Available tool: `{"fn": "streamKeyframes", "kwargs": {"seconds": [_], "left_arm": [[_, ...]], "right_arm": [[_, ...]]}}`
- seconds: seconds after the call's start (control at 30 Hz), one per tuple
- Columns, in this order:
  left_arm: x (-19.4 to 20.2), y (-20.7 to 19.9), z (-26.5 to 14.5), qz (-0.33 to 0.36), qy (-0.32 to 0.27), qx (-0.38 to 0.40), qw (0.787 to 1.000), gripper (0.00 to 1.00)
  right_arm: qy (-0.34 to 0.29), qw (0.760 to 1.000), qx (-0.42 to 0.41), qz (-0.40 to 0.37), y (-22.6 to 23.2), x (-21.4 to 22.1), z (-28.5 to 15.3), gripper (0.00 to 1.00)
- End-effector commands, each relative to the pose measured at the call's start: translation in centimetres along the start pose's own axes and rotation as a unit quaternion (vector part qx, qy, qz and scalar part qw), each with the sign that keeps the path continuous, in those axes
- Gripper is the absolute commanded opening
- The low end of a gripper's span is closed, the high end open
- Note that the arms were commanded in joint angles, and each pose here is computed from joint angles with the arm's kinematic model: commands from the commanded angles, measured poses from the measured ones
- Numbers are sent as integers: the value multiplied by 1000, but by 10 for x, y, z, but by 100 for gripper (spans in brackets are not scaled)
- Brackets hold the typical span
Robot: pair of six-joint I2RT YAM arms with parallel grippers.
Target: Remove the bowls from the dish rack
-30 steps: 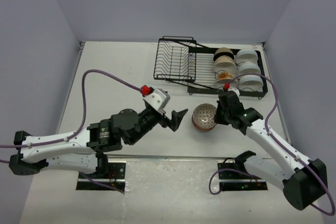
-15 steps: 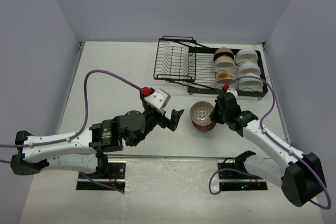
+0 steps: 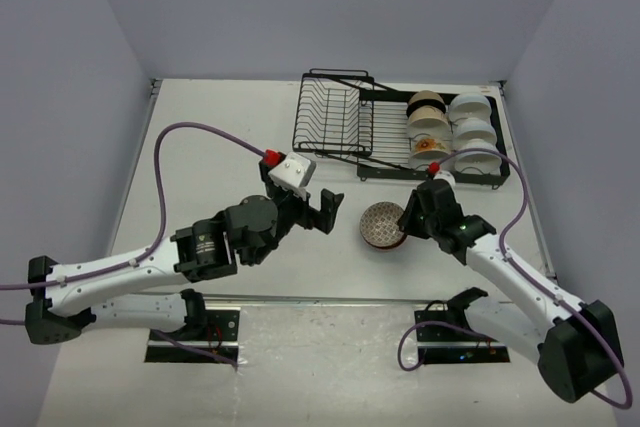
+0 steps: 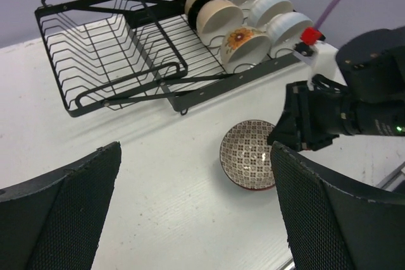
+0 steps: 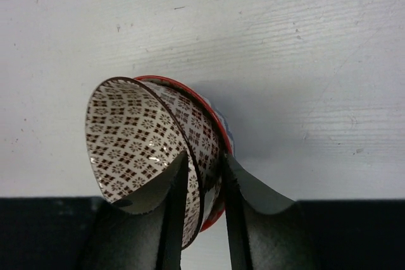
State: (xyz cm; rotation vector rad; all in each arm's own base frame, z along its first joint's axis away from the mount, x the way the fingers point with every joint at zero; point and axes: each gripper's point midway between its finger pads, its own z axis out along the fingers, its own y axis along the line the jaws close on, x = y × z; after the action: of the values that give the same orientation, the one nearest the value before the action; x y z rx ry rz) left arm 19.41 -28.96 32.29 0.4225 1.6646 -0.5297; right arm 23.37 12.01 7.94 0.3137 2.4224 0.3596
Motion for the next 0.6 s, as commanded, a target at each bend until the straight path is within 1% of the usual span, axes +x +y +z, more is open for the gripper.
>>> {"fn": "streamKeyframes", "kwargs": {"seconds": [0.0, 0.07, 0.17, 0.23, 0.3, 0.33, 0.4, 0.47, 0.57], "left_arm": [[-2, 16, 5, -46, -3, -14, 999, 100], [0, 17, 7, -49, -1, -10, 999, 100], [3, 15, 9, -46, 5, -7, 999, 100], [3, 13, 10, -45, 5, -4, 999, 100], [5, 12, 12, -43, 8, -3, 999, 100], [5, 11, 12, -43, 8, -1, 999, 100], [6, 10, 15, -42, 9, -1, 999, 100], [8, 10, 18, -40, 13, -2, 999, 100], [10, 9, 22, -38, 19, -4, 999, 100]], "right_arm": [[-30, 999, -32, 6, 14, -18, -11, 29], [-34, 999, -26, 5, 12, -20, -16, 32], [-41, 999, -20, 3, 9, -23, -23, 31], [-44, 999, -19, 3, 8, -24, -25, 24], [-40, 999, -17, 4, 6, -21, -24, 19], [-35, 999, -14, 3, 5, -19, -21, 14], [-22, 1000, -5, 1, 1, -13, -15, 11], [-15, 1000, 0, 1, -1, -9, -10, 6], [-9, 1000, -2, 3, -1, -6, -7, 4]]}}
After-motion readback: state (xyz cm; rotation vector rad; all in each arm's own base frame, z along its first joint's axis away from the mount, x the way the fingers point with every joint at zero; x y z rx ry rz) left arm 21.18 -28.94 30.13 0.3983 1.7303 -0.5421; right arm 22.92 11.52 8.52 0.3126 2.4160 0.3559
